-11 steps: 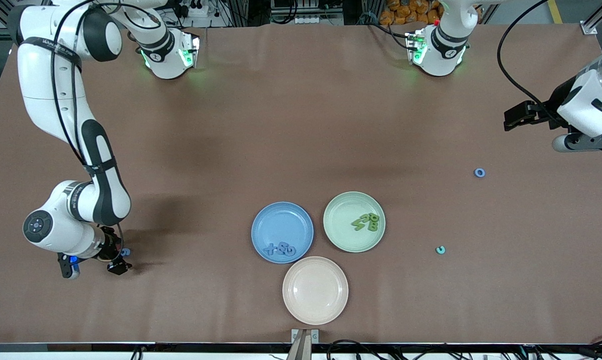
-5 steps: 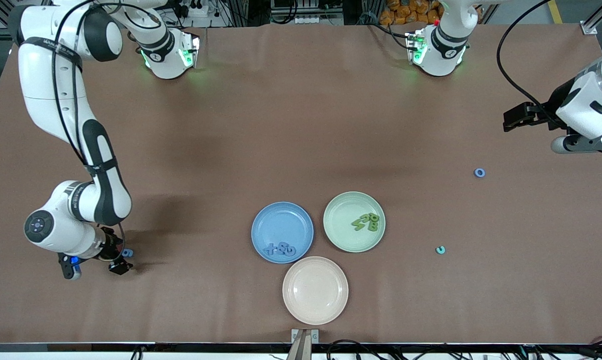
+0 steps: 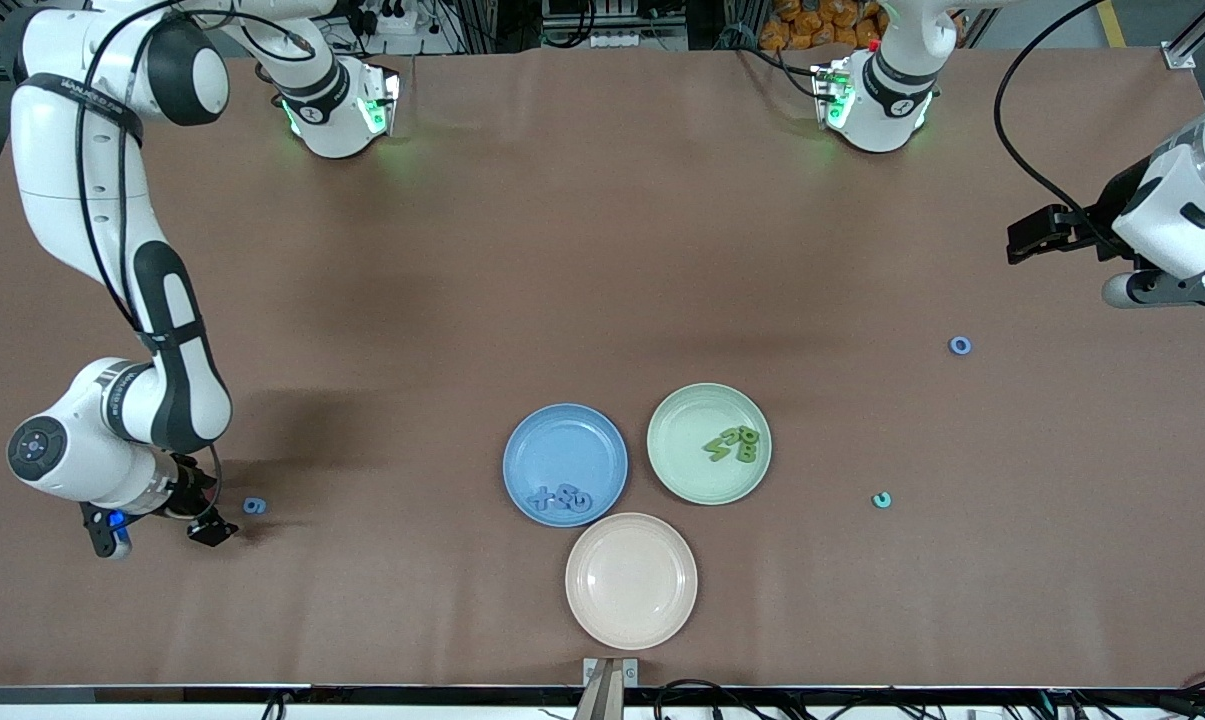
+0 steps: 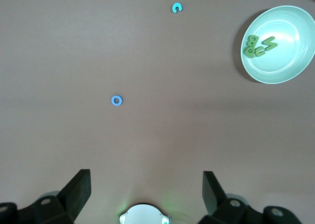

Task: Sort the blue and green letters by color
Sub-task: 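Lower the right gripper and grasp the blue 9, then carry the blue 9 with the right gripper onto the blue plate and release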

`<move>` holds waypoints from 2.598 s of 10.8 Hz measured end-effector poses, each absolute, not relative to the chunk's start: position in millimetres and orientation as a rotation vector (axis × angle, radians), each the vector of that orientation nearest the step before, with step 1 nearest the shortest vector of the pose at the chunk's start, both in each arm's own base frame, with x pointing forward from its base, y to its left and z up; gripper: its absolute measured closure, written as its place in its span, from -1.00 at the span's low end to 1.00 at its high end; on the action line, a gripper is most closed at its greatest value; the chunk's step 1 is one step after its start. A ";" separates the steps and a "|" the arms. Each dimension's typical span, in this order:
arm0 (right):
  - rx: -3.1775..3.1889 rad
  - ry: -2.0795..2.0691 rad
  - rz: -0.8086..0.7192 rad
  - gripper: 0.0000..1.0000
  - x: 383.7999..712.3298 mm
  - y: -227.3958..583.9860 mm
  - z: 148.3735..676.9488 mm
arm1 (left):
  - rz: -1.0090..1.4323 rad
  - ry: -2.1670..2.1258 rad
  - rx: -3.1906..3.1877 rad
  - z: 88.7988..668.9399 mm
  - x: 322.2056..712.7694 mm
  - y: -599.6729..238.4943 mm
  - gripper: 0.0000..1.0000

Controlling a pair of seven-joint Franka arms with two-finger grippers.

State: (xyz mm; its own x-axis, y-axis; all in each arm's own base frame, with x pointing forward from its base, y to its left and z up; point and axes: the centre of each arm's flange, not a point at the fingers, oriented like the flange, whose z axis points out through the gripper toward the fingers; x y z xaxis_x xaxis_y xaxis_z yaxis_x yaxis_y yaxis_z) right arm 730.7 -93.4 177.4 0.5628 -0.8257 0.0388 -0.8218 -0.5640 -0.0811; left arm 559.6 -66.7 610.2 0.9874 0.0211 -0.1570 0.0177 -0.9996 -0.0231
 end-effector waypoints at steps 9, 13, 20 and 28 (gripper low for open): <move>-2.657 1.559 -0.069 -1.00 741.9 -37.2 181.9 | 0.247 -0.031 -3.110 609.7 559.8 -66.6 -1.00; -2.651 1.586 -0.071 -1.00 739.4 -54.0 169.2 | 0.253 -0.030 -3.109 607.5 560.8 -66.6 -1.00; -2.710 1.474 -0.090 -0.02 742.8 -49.2 174.6 | 0.255 -0.030 -3.109 606.9 561.2 -66.6 -1.00; -2.694 1.375 -0.031 0.46 748.1 11.1 184.5 | 0.269 -0.030 -3.108 602.0 563.5 -66.7 -1.00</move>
State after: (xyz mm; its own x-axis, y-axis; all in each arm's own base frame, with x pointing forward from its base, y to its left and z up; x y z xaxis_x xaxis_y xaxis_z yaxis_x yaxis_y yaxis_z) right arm 748.1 11.1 184.5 0.5880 -0.8081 -0.0347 -0.8057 -0.5814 -0.1128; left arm 563.5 -66.7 602.0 0.9850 0.0210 -0.1714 0.0172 -0.9996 -0.0233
